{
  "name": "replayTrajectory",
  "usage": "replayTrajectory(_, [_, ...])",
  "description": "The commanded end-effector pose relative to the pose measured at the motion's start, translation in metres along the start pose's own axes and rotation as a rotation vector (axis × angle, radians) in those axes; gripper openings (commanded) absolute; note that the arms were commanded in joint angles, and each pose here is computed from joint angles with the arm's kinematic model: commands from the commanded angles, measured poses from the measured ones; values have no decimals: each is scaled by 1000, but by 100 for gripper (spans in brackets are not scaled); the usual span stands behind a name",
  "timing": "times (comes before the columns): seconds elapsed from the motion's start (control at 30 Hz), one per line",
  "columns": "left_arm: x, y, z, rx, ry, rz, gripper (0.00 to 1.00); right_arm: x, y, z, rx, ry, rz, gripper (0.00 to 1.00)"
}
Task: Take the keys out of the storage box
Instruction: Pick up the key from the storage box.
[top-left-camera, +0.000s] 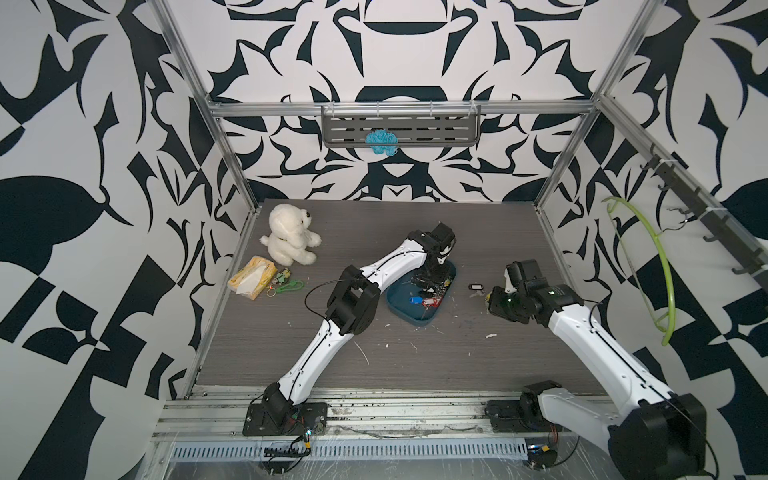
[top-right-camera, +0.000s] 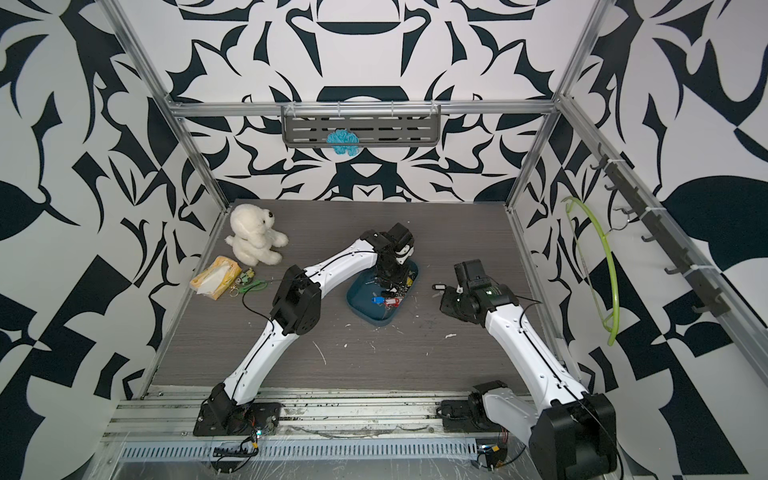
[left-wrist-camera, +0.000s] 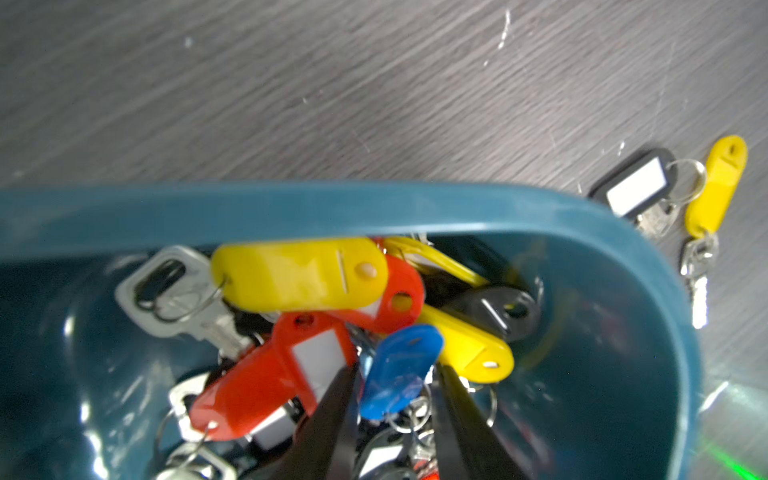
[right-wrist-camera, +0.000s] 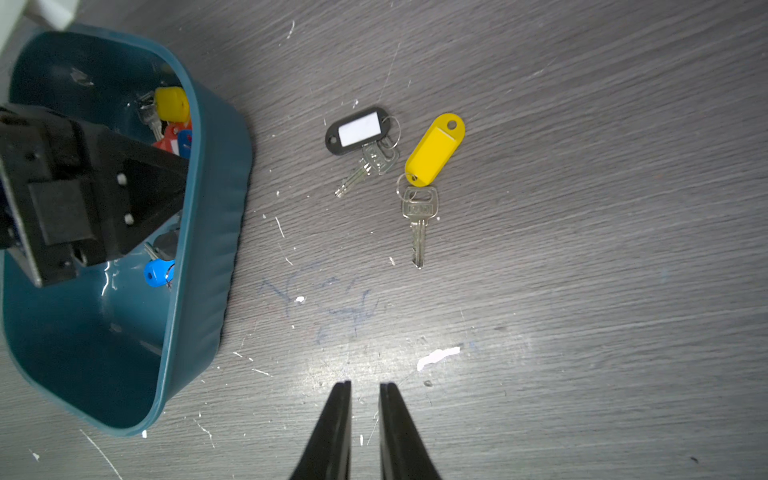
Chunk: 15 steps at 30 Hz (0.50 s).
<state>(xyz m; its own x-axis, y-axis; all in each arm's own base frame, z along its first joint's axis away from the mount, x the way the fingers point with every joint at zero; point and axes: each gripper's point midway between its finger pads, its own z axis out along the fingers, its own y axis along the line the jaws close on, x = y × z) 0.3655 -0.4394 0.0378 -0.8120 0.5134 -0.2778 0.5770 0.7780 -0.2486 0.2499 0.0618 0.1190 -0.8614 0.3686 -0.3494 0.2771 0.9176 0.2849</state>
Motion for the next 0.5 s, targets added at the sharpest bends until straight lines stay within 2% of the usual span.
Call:
replayTrajectory(0.0, [20, 3, 8, 1, 71, -2, 25, 1, -2, -3, -3, -6, -5, 18])
replayTrajectory(0.37, [16, -2, -13, 5, 43, 10, 0, 6, -3, -5, -7, -4, 1, 18])
replayTrajectory(0.47, [13, -2, -20, 4, 31, 9, 0, 7, -4, -6, -7, -2, 4, 18])
